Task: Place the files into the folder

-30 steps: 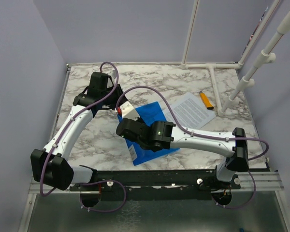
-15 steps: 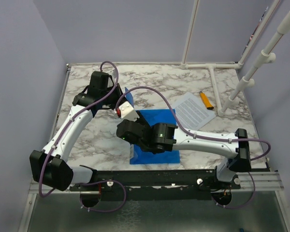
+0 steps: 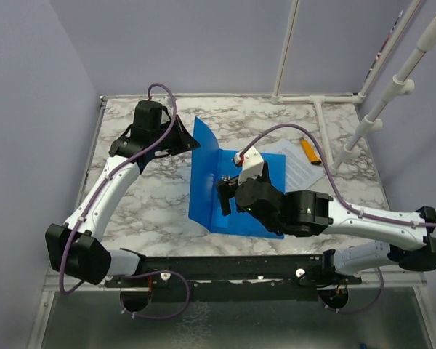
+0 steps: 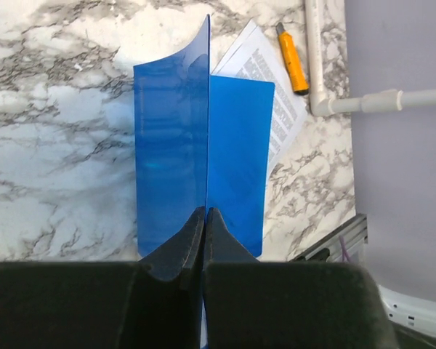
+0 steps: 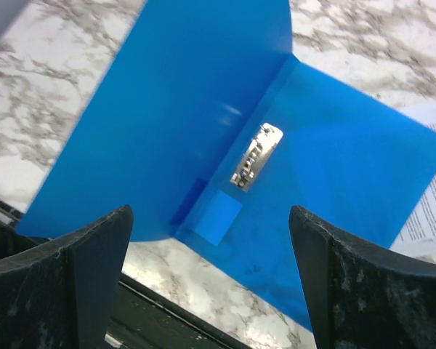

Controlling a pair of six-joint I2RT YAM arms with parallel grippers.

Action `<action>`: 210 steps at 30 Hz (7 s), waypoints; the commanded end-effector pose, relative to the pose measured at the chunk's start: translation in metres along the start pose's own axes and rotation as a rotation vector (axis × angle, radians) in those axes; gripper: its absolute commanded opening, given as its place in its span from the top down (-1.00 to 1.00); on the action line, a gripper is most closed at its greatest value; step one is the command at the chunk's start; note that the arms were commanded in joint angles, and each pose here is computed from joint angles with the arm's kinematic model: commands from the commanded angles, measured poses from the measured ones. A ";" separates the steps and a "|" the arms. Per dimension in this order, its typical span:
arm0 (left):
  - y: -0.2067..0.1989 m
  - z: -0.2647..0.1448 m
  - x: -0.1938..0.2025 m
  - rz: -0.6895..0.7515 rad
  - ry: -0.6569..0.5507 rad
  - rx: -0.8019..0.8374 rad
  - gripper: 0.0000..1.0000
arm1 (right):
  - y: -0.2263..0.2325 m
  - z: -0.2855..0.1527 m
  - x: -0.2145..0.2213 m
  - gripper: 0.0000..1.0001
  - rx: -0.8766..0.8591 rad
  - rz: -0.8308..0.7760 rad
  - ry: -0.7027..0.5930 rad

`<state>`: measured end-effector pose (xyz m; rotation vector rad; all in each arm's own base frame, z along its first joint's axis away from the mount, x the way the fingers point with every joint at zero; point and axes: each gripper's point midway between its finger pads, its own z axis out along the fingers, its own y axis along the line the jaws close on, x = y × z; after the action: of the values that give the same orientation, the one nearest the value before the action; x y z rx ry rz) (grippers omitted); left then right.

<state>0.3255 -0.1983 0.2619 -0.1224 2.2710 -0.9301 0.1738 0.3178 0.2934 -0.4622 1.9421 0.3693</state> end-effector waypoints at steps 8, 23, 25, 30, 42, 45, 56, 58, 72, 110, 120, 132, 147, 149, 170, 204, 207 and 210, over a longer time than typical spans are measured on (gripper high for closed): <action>0.011 0.014 -0.024 -0.116 -0.079 0.152 1.00 | -0.048 0.039 0.072 -1.00 0.060 0.199 0.145; 0.083 0.003 0.000 -0.251 -0.117 0.150 1.00 | -0.038 0.114 0.135 -1.00 0.026 0.300 0.347; 0.089 0.000 0.006 -0.243 -0.119 0.126 1.00 | -0.041 0.122 0.144 -1.00 0.048 0.305 0.368; 0.102 -0.005 0.018 -0.206 -0.122 0.057 1.00 | -0.049 0.136 0.166 -1.00 0.098 0.310 0.407; 0.143 -0.002 0.056 -0.203 -0.066 -0.097 1.00 | -0.037 0.157 0.210 -1.00 0.081 0.319 0.507; 0.150 -0.003 0.059 -0.195 -0.066 -0.135 1.00 | -0.042 0.159 0.222 -1.00 0.114 0.301 0.531; 0.170 -0.012 0.055 -0.184 -0.098 -0.233 1.00 | -0.071 0.153 0.265 -1.00 0.250 0.222 0.613; 0.176 -0.012 0.058 -0.188 -0.096 -0.264 1.00 | -0.074 0.153 0.271 -1.00 0.262 0.209 0.631; 0.213 -0.021 0.069 -0.192 -0.038 -0.474 -0.06 | -0.086 0.149 0.304 -1.00 0.296 0.040 0.752; 0.207 0.021 0.166 -0.128 0.114 -0.583 -0.26 | -0.089 0.183 0.313 -1.00 0.300 -0.014 0.776; 0.217 0.026 0.176 -0.110 0.141 -0.622 -0.23 | -0.099 0.214 0.296 -1.00 0.289 -0.009 0.748; 0.219 0.025 0.178 -0.104 0.147 -0.630 -0.21 | -0.113 0.265 0.277 -1.00 0.283 -0.025 0.732; 0.214 0.027 0.178 -0.142 0.120 -0.603 -0.21 | -0.117 0.229 0.275 -0.99 0.292 -0.001 0.743; 0.213 0.029 0.180 -0.152 0.120 -0.592 -0.21 | -0.112 0.219 0.275 -0.99 0.289 -0.004 0.742; 0.215 0.030 0.180 -0.159 0.094 -0.581 -0.21 | -0.081 0.111 0.302 -0.98 0.338 -0.091 0.782; 0.206 0.028 0.174 -0.157 0.058 -0.533 -0.21 | -0.060 0.032 0.314 -0.97 0.371 -0.031 0.749; 0.201 0.029 0.169 -0.152 0.052 -0.517 -0.22 | -0.058 0.043 0.289 -0.97 0.357 -0.020 0.697; 0.194 0.029 0.161 -0.140 0.039 -0.503 -0.25 | -0.060 0.057 0.261 -0.97 0.333 0.000 0.650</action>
<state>0.2613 -0.1231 0.0317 -0.5122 2.4595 -0.4251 0.1380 0.2806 0.0199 -0.3202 2.5577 0.0189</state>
